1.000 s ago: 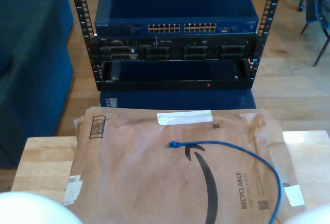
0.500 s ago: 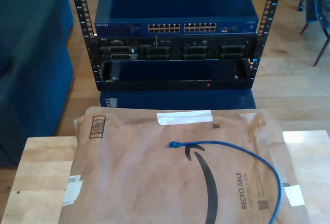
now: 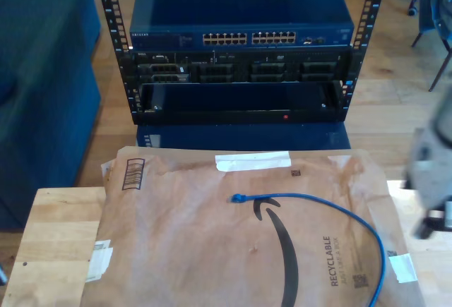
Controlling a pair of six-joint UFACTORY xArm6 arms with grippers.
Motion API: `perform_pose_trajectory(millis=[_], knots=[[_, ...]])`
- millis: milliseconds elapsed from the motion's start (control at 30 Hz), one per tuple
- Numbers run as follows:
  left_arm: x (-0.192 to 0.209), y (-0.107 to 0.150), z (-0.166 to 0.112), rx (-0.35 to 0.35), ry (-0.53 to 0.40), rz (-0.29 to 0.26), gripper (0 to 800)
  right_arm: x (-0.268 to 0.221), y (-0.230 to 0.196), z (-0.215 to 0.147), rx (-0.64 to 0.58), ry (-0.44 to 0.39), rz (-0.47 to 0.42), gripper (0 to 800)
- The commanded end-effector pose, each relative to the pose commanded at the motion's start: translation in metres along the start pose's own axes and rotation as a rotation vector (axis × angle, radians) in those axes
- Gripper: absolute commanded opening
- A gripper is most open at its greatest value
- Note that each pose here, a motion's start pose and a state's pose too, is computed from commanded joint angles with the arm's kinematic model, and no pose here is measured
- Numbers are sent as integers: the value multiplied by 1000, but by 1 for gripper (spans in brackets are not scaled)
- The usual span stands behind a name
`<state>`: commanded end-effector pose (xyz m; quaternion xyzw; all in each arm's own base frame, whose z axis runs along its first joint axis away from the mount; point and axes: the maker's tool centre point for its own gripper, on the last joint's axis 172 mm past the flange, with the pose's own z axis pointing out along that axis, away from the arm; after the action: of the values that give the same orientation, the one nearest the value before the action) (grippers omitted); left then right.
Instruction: Grab the cable and plug it in
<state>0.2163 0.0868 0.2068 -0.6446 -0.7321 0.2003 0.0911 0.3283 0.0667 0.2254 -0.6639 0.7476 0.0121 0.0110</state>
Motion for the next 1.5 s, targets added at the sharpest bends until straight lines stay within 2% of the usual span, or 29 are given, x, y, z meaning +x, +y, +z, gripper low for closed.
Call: perform_pose_trajectory(millis=[133, 200, 267, 367, 567, 733, 833, 1367, 1400, 1500], knots=[[-27, 12, 7, 40, 24, -24, 800, -40, -14, 24, -16, 5, -22, 796], [-39, 16, 11, 53, 48, -15, 800, -65, -22, 36, -13, 8, -42, 796], [-51, 26, 13, 32, 73, 2, 800, -82, -33, 48, 1, 1, -56, 796], [-60, 35, 13, 6, 92, -4, 800, -112, -42, 72, 9, -1, -85, 796], [-64, 52, 28, 14, 101, -17, 800, -151, -56, 110, 28, -9, -134, 793], [-64, 74, 31, -32, 103, -13, 800, -165, -77, 131, 14, 0, -138, 792], [-69, 74, 35, -24, 110, 0, 800, -171, -87, 137, 13, 1, -138, 792], [-69, 74, 35, -23, 110, -8, 800, -180, -101, 154, 0, 10, -131, 757], [-69, 73, 36, -22, 111, -8, 800, -179, -100, 158, -5, 13, -120, 757], [-69, 73, 36, -20, 111, -8, 800, -178, -100, 159, -6, 16, -10, 762]])
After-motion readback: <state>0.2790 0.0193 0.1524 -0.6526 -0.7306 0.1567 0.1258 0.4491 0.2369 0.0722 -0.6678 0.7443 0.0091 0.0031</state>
